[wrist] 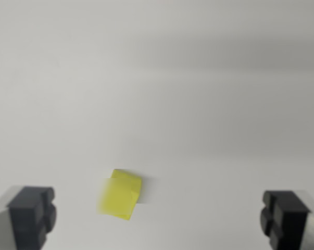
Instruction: Pick yellow cube
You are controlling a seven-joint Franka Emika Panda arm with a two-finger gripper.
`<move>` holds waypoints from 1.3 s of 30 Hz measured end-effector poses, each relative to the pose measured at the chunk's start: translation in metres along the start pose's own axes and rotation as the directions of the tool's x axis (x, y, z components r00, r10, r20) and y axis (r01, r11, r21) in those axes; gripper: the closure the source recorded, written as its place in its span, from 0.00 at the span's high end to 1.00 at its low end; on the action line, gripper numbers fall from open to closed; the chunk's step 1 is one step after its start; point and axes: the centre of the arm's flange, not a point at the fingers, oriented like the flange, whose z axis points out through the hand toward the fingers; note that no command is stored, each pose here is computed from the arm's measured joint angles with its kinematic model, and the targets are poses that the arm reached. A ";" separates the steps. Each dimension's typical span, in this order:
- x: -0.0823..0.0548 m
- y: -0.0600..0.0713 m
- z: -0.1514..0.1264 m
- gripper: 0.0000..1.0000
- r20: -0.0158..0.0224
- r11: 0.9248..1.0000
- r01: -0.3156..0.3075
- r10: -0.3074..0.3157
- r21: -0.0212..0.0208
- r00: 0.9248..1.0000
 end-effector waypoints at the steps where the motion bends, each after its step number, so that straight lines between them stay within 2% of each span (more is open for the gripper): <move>1: 0.000 0.000 0.000 1.00 0.000 1.000 0.000 0.000 0.000 1.000; 7: -0.002 0.001 0.002 1.00 0.001 1.000 -0.007 0.007 -0.001 1.000; 39: -0.050 0.025 0.079 1.00 0.011 0.995 -0.097 0.097 -0.006 0.995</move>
